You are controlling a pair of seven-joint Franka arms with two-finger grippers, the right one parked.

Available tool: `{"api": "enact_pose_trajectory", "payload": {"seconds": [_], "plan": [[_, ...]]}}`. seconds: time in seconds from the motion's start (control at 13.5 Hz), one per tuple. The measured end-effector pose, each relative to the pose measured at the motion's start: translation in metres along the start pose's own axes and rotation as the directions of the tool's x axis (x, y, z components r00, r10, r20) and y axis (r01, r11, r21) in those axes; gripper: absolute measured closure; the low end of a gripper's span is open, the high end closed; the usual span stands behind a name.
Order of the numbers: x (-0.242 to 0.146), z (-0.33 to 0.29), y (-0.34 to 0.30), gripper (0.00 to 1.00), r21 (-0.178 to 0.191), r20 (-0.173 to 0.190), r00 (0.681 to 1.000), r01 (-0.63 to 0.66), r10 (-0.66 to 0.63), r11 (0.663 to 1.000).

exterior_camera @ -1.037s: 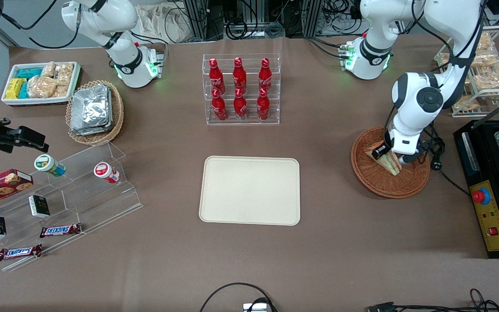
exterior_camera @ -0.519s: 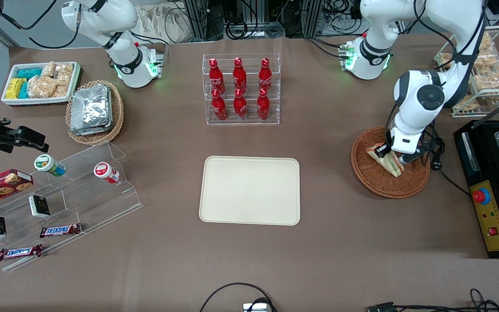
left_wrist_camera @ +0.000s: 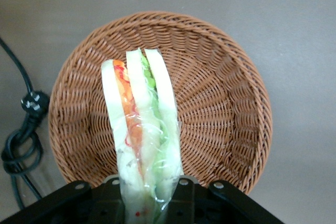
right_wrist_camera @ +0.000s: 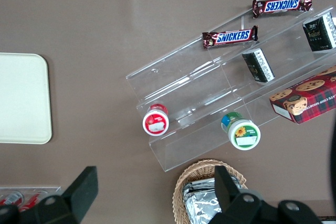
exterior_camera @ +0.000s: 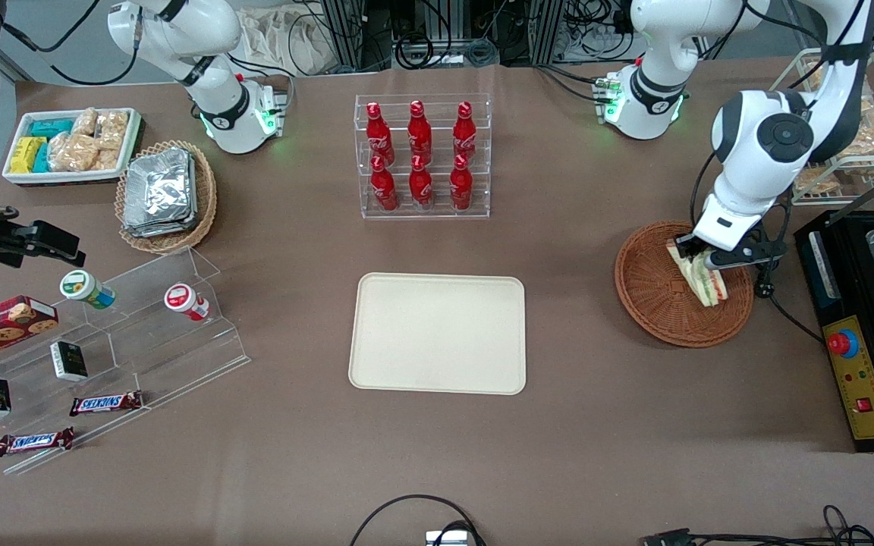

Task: Place sandwich from basket to tray
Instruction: 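Carry the sandwich with the left gripper over the beige tray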

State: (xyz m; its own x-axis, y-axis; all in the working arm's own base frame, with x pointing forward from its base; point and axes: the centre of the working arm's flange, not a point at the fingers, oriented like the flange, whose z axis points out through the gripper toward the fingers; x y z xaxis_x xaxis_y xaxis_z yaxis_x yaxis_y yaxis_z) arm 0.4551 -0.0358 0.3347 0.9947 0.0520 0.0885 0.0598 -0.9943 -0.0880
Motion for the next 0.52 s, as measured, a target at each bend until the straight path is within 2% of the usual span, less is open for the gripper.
{"api": "enact_pose_trajectory", "payload": {"seconds": [0.22, 0.52], "plan": [[0.005, -0.009, 0.005, 0.80, -0.005, -0.020, 0.991, -0.130, 0.130, 0.991], [0.018, -0.034, 0.044, 0.80, -0.047, -0.075, 0.954, -0.293, 0.289, 0.955]]}}
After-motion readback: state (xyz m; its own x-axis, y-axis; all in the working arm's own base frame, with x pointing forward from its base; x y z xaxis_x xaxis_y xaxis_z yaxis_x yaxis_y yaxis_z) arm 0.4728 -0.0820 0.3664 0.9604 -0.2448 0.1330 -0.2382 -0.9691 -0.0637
